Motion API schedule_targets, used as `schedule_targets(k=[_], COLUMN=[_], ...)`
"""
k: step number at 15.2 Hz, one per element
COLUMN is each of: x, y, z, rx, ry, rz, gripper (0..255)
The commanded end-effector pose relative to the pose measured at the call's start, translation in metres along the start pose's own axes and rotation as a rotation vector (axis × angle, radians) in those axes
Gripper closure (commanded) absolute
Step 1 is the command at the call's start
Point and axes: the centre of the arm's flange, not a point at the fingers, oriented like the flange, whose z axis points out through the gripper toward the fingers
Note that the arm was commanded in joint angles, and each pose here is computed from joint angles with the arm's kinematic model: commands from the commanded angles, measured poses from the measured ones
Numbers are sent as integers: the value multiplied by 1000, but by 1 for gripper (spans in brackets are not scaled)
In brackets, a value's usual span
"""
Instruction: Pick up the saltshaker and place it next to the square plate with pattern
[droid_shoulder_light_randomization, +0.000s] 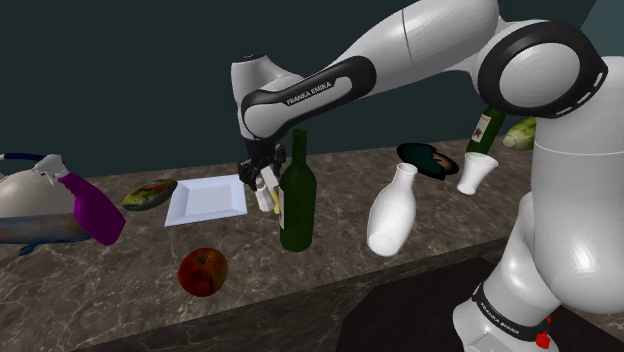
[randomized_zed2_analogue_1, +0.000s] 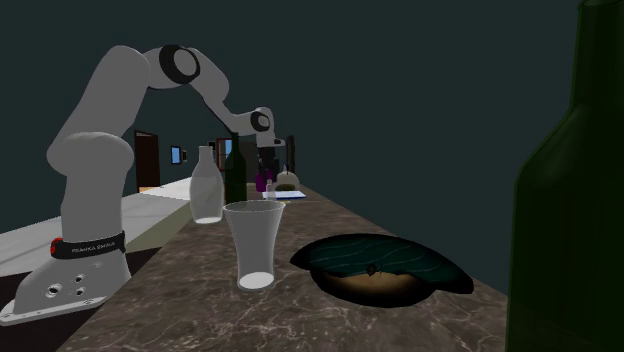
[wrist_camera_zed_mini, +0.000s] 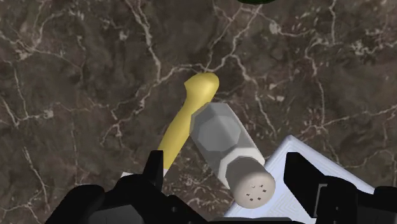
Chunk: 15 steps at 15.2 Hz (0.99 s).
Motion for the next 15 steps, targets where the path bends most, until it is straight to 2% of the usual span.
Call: schedule_targets(k=[1,3,7,15], x=[0,0,0,0], y=[0,0,0,0], z=[0,0,-50,-50], rx=[0,0,0,0], ry=[0,0,0,0], rz=[0,0,0,0], gripper=[0,0,0,0])
